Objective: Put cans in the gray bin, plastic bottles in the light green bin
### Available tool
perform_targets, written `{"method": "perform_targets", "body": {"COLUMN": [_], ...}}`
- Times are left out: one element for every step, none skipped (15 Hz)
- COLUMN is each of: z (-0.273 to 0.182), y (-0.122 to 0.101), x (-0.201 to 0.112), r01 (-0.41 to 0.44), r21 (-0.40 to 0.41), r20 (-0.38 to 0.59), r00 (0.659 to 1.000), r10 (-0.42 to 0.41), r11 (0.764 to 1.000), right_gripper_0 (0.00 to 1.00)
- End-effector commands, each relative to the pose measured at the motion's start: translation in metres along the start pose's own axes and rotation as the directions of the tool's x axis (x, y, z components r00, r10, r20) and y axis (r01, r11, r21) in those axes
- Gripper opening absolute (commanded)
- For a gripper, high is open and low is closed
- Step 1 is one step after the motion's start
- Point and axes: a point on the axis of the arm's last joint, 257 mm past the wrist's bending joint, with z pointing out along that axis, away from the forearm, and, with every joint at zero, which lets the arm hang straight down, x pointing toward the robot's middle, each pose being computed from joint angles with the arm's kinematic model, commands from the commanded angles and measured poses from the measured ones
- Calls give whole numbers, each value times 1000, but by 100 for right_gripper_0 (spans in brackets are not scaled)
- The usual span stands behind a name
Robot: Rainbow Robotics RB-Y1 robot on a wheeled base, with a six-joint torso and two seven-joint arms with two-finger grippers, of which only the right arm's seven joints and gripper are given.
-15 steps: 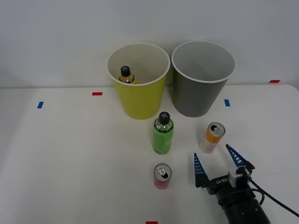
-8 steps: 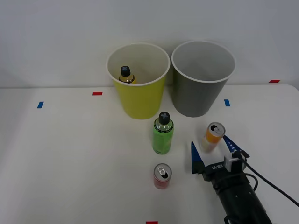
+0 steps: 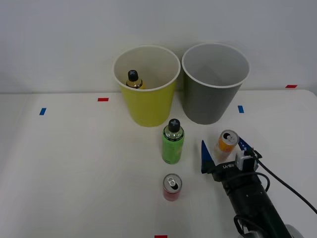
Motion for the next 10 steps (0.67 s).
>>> {"method": "perform_targets", "body": {"z": [3, 4, 4, 4, 4, 5, 5, 5, 6, 7], "y": [-2, -4, -6, -8, -9, -11, -11, -10, -9, -9], "x": [0, 0, 2, 2, 4, 3, 3, 4, 3, 1], "r01": [7, 13, 19, 16, 16, 18, 15, 12, 14, 14], "r21": [-1, 3, 7, 12, 13, 16, 17, 17, 16, 15], "r20": [-5, -10, -16, -18, -26, -25, -25, -26, -23, -20], "r00": [1000, 1000, 1000, 1000, 1000, 1000, 1000, 1000, 1000, 1000], "r10": [-7, -13, -19, -15, -16, -18, -15, -11, -13, -14], "r11": [1000, 1000, 1000, 1000, 1000, 1000, 1000, 1000, 1000, 1000], "right_gripper_0": [100, 100, 100, 100, 100, 100, 100, 100, 100, 100]}}
